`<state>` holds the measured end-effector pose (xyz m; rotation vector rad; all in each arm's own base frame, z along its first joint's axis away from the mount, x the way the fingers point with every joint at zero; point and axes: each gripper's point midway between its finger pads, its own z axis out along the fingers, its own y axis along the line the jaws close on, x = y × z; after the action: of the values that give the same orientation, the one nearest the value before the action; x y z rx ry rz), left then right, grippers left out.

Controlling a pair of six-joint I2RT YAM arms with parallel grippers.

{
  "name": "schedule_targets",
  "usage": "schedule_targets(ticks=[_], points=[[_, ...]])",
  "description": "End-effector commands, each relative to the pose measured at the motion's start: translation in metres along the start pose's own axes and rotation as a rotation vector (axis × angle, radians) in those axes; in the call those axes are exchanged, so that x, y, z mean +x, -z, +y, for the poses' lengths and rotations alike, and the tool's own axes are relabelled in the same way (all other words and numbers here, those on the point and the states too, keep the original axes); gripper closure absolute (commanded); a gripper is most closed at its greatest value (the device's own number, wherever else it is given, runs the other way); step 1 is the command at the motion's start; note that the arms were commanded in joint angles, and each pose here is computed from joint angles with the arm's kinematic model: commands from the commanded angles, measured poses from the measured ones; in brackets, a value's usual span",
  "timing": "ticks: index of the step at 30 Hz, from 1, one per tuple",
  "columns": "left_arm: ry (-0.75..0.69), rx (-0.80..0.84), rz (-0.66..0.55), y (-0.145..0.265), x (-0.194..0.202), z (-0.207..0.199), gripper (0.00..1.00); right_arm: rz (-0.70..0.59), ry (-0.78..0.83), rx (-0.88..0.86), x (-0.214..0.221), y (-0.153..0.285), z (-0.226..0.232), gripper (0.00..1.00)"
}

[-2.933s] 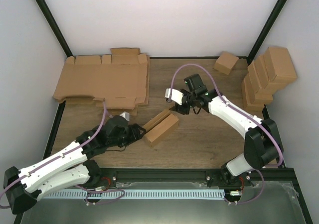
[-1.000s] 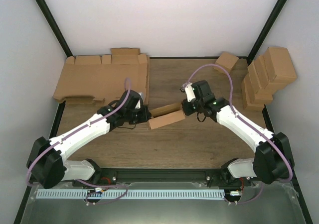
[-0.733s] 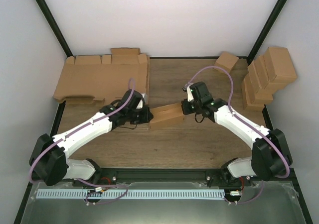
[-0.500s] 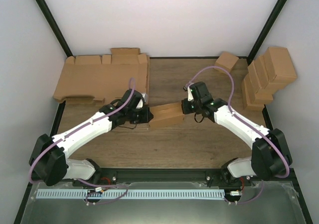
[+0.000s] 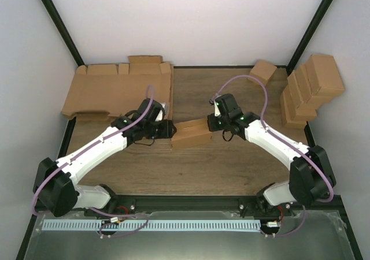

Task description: Fold the paper box

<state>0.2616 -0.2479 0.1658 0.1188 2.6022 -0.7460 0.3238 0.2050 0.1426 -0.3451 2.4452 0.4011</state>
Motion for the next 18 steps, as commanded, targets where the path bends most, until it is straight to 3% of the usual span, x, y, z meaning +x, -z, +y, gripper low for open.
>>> schedule_targets(ticks=[1,10,18], points=[[-0.057,-0.099,-0.029,0.011,-0.009,0.017,0.57,0.041,0.017,0.025,0.004,-0.002,0.003,0.99],[-0.064,-0.124,-0.015,-0.002,-0.008,0.024,0.60,0.046,0.029,0.025,0.005,-0.002,0.006,0.99],[-0.024,-0.144,-0.009,-0.018,-0.008,0.030,0.77,0.049,0.031,0.019,0.006,-0.003,0.009,0.99]])
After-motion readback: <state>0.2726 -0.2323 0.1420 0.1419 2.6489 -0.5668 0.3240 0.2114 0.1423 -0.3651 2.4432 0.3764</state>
